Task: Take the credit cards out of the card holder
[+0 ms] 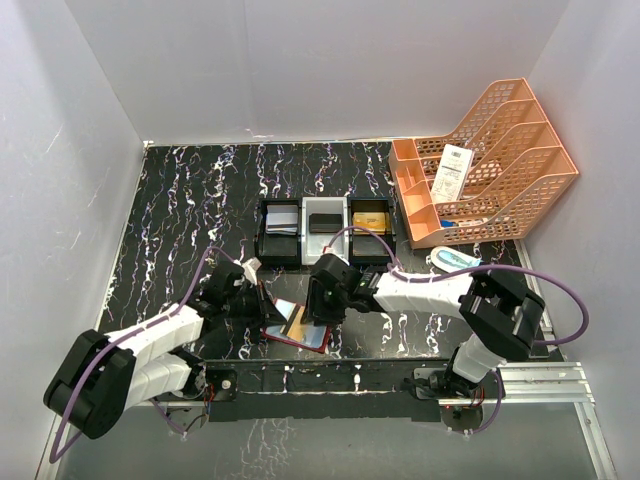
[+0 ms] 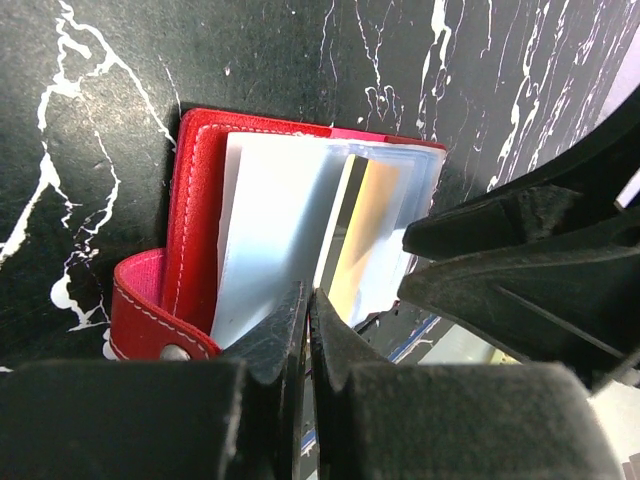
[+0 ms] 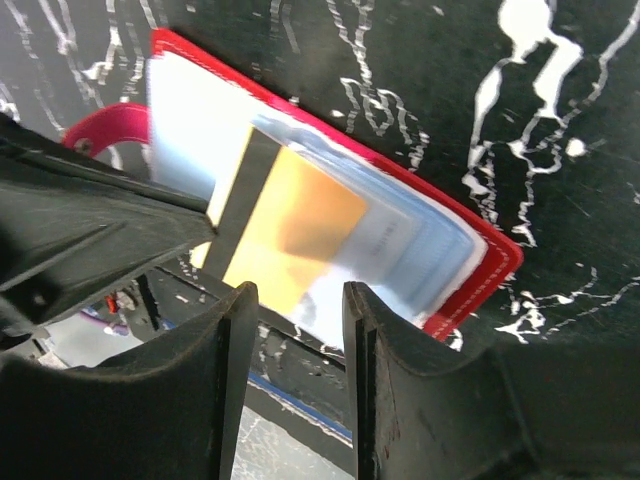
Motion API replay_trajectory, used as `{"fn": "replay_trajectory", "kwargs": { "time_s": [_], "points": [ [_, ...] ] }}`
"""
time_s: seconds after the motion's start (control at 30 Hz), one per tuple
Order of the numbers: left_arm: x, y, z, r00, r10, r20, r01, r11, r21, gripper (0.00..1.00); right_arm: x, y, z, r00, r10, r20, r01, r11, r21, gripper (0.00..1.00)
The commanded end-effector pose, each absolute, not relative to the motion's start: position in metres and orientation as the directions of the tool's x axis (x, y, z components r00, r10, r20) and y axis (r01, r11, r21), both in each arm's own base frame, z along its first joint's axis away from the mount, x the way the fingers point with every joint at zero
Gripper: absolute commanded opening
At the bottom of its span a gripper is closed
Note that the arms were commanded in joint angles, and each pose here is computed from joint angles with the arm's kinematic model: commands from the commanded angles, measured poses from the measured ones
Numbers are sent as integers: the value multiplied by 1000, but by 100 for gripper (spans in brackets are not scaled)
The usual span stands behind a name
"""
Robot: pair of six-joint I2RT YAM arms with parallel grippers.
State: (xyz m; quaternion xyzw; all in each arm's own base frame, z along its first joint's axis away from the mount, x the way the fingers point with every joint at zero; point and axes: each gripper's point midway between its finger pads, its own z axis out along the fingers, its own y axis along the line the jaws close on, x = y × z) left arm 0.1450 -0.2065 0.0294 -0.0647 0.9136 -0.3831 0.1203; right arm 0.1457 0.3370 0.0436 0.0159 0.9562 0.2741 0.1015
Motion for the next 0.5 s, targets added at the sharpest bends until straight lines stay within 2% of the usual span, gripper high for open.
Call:
{"fn": "replay_trajectory", "kwargs": {
  "time_s": [0.0,0.1,0.3,0.47],
  "points": [
    [143,-206,32,-960,-223,-167,-32,683,-730,0,159,363,80,-968,72,-240,-92,789,607,38],
    [142,-207,32,-960,-228,-162,-37,675,-736,0,156,370,75,-974,67,-214,-86,769,634,39],
    [141,-206,31,-958,-236,-161,-43,675,-736,0,147,350,40,-983,122,-136,28,837,547,38],
    [141,-207,31,-959,-235,-160,-40,669,-742,0,141,344,28,-985,124,-118,39,836,547,38]
  ]
}}
